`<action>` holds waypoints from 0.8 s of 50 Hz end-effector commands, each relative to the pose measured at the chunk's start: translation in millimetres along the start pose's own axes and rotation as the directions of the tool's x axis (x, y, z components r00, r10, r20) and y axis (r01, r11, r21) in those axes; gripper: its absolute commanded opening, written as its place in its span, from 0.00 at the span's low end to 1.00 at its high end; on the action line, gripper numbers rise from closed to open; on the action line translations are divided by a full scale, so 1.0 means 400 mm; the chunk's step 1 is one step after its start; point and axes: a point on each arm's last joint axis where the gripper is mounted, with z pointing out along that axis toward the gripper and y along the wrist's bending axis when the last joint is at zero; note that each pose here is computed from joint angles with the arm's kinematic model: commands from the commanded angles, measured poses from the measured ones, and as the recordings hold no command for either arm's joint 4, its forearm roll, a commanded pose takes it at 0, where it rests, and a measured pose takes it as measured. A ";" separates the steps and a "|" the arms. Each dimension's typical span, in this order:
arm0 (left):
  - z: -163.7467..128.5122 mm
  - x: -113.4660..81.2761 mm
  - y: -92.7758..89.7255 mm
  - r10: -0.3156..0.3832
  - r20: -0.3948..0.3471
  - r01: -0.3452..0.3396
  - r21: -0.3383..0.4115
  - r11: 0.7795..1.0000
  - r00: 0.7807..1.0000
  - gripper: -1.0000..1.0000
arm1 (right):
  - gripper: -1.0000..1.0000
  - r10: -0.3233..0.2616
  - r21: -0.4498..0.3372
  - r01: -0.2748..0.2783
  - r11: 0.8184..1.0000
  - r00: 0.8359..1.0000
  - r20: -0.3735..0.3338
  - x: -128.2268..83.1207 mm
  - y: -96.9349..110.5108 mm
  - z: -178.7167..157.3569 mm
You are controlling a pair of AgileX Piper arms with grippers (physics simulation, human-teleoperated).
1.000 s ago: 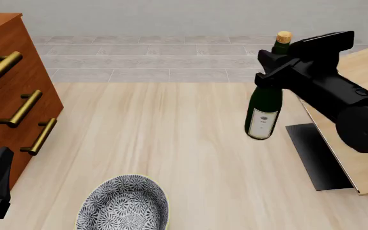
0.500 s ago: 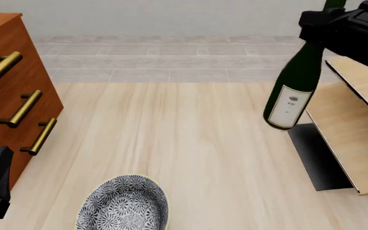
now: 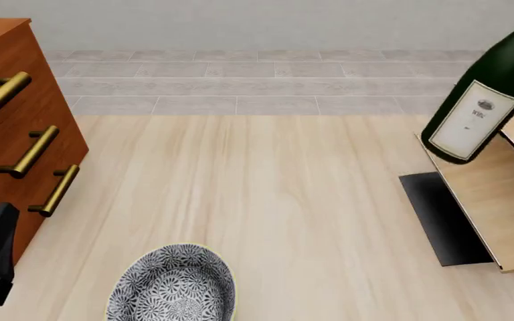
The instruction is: Put the wine bottle on the wine rack.
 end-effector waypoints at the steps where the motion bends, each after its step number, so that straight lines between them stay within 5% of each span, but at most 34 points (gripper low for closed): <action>1: 0.000 -0.005 0.000 -0.010 0.002 0.010 0.005 1.000 1.000 1.00 | 0.00 0.084 0.091 -0.088 0.992 0.996 0.040 -0.073 -0.028 -0.073; 14: 0.000 -0.001 0.000 -0.029 -0.002 0.029 0.003 1.000 1.000 1.00 | 0.00 0.140 0.207 -0.153 0.966 0.987 0.077 -0.108 -0.067 -0.125; 40: 0.000 0.001 0.000 -0.043 -0.004 0.043 0.003 0.999 0.999 1.00 | 0.00 0.239 0.415 -0.290 0.863 0.956 0.172 -0.123 -0.178 -0.124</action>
